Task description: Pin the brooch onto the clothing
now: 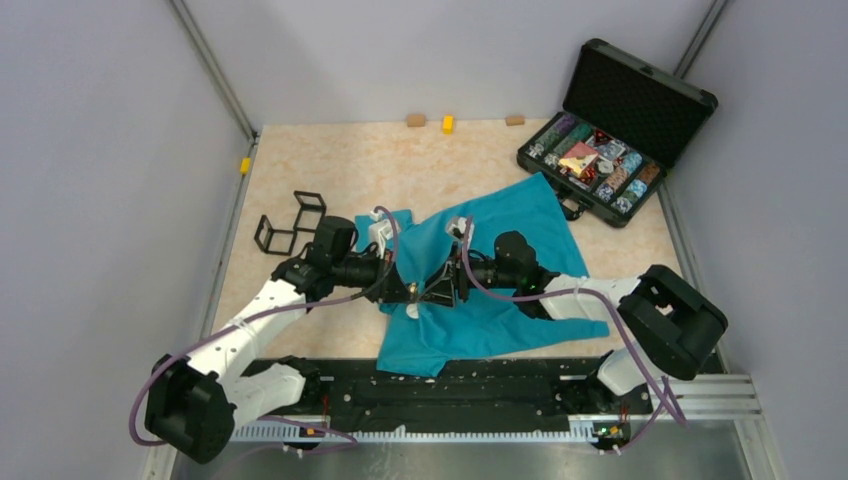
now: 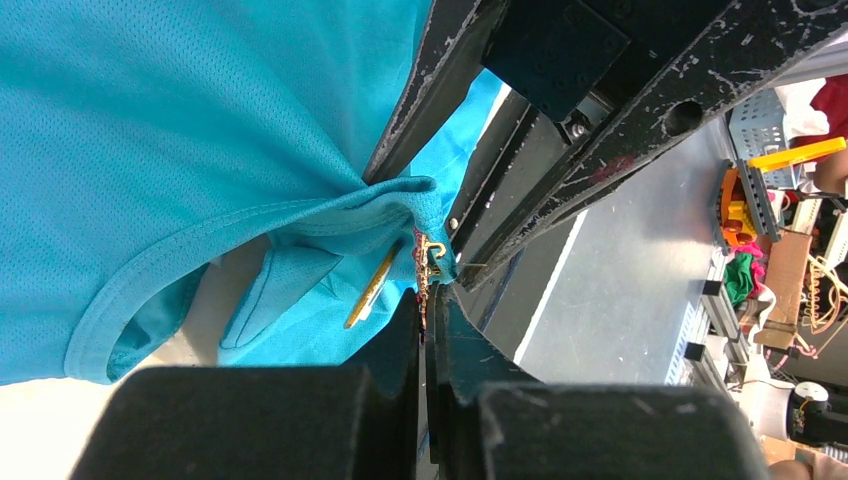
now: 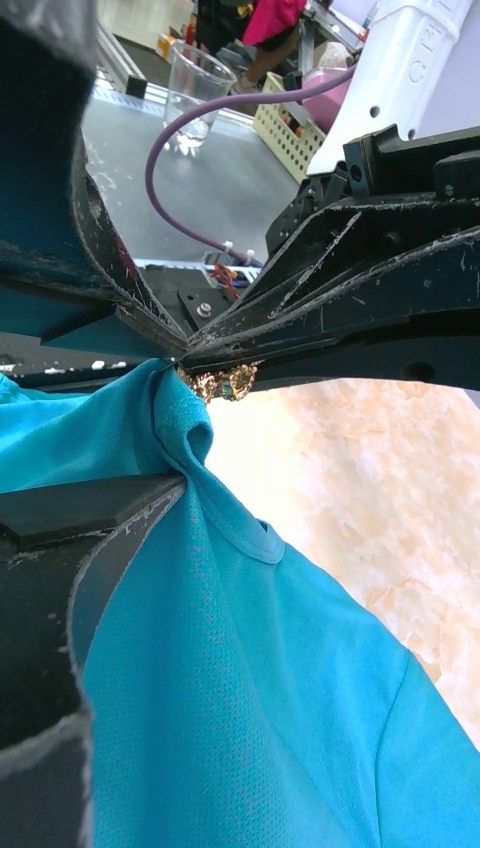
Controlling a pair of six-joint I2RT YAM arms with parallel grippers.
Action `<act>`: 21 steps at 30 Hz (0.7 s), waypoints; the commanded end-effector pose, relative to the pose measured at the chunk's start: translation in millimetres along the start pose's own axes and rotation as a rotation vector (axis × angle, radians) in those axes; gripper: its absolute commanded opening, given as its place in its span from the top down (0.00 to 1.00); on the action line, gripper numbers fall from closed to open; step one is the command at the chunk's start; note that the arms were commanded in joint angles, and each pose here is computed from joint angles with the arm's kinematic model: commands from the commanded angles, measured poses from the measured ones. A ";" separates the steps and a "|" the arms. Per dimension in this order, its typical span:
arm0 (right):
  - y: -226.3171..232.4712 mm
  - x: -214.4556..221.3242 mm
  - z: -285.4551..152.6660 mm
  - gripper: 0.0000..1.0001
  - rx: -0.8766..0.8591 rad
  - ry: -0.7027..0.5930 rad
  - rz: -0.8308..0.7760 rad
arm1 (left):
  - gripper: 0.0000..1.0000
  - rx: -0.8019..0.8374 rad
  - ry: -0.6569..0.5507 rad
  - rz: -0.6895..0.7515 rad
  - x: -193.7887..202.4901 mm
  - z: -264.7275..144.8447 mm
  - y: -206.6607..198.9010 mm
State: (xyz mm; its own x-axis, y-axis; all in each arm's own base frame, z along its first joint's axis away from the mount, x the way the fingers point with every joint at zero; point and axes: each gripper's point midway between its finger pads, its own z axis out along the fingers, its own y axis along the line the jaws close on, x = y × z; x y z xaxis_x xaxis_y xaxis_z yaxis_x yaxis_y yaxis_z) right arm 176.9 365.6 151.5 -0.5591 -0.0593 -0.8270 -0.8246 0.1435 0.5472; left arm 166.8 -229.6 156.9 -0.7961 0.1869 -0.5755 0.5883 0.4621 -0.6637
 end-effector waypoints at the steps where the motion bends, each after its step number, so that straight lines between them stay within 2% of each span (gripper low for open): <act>1: 11.7 -25.3 9.8 0.53 -0.042 -0.061 -0.061 | 1.00 0.052 -0.029 0.056 -16.2 -3.7 -13.5; 21: 0.9 -19.1 22.9 0.68 -0.030 0.005 0.002 | 1.00 0.100 -0.001 0.065 -10.0 -2.4 -18.2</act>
State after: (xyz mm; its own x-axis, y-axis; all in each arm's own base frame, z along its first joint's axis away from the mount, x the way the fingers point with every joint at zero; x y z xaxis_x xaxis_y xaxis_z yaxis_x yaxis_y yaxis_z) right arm 183.3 377.1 152.8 -0.5927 -0.0766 -0.8018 -0.8028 0.1375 0.5802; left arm 165.5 -228.0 152.1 -0.7993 0.2054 -0.5648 0.5891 0.4536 -0.6687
